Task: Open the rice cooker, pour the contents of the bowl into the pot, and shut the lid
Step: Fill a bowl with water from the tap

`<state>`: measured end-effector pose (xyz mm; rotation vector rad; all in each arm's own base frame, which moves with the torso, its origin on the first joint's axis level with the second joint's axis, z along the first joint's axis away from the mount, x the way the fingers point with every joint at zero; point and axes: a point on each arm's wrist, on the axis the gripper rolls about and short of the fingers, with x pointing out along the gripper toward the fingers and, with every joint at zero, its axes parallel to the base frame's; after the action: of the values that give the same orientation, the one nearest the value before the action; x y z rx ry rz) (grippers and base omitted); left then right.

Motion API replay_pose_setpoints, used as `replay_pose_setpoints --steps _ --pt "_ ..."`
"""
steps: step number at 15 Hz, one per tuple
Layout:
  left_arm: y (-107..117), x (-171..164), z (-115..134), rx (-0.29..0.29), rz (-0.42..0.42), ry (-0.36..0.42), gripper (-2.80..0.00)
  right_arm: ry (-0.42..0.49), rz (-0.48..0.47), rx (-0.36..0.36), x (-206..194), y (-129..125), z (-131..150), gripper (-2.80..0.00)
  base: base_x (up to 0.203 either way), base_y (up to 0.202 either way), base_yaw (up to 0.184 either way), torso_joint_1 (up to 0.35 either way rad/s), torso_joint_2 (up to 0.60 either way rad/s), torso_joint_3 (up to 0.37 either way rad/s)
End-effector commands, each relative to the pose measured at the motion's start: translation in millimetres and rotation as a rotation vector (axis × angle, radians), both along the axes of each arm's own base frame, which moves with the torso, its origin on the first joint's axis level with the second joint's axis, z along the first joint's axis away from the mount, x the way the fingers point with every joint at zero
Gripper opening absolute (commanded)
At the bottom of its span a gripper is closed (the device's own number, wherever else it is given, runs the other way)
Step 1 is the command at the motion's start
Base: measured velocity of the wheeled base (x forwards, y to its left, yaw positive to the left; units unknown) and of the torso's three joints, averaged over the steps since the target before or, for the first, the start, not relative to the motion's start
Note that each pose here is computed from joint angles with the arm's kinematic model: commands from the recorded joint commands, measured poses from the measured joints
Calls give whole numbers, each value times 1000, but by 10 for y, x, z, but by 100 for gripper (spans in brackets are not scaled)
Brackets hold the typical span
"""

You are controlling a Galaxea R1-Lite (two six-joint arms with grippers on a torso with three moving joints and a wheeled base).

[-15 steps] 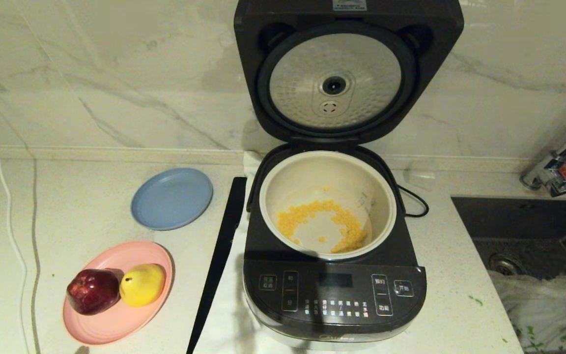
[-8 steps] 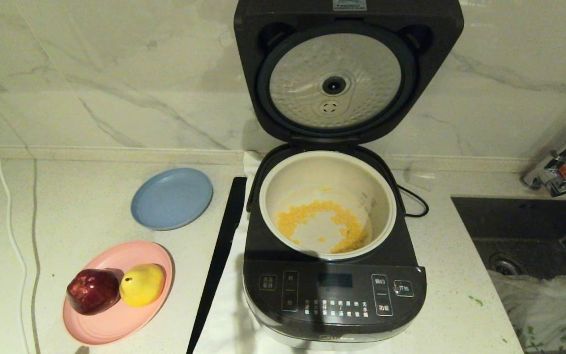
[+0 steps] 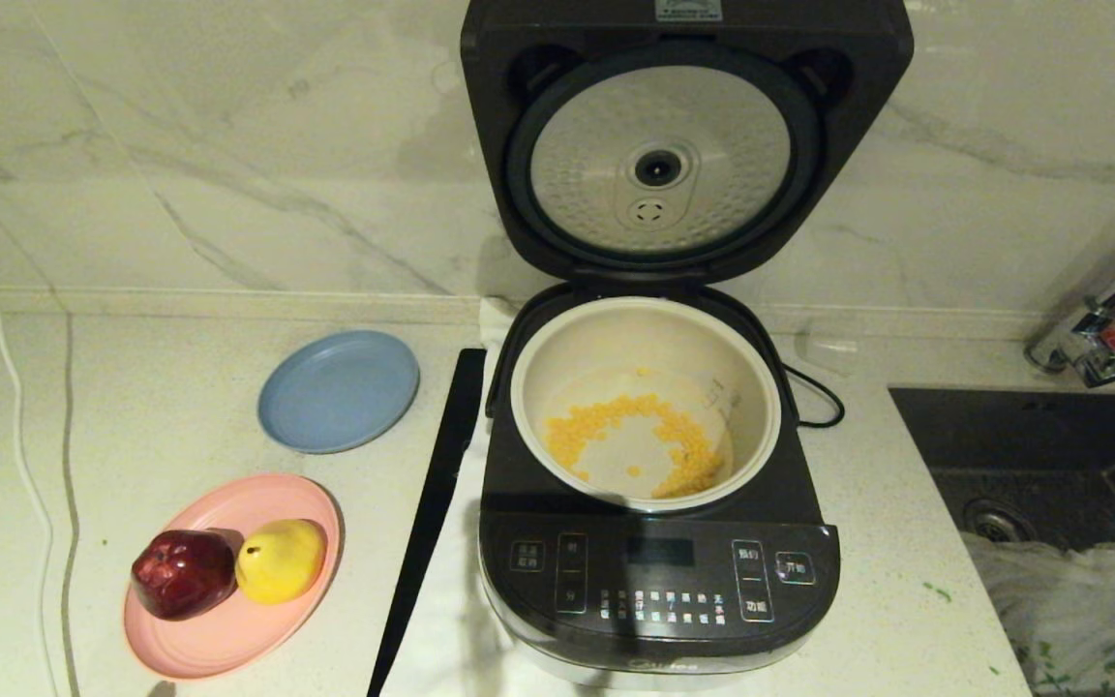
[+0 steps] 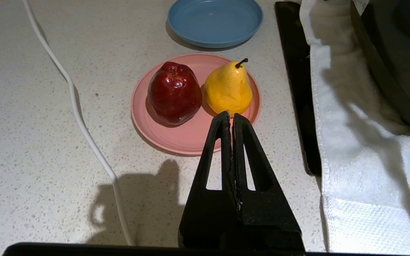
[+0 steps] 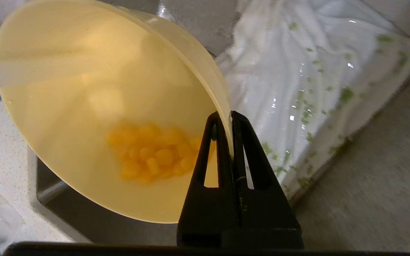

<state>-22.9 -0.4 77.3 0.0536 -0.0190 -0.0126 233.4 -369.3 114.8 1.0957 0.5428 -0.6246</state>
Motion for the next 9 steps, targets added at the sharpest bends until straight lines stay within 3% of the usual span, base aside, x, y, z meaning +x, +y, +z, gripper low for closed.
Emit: replay_pose_setpoints --steps 1,9 --pt "0 6 -21 -1 -1 8 -280 -8 22 -1 127 -10 -28 -280 0 0 0 0 0 0" --pt "0 6 -21 -1 0 8 -280 -51 9 -5 326 -131 0 -280 0 0 0 0 0 0"
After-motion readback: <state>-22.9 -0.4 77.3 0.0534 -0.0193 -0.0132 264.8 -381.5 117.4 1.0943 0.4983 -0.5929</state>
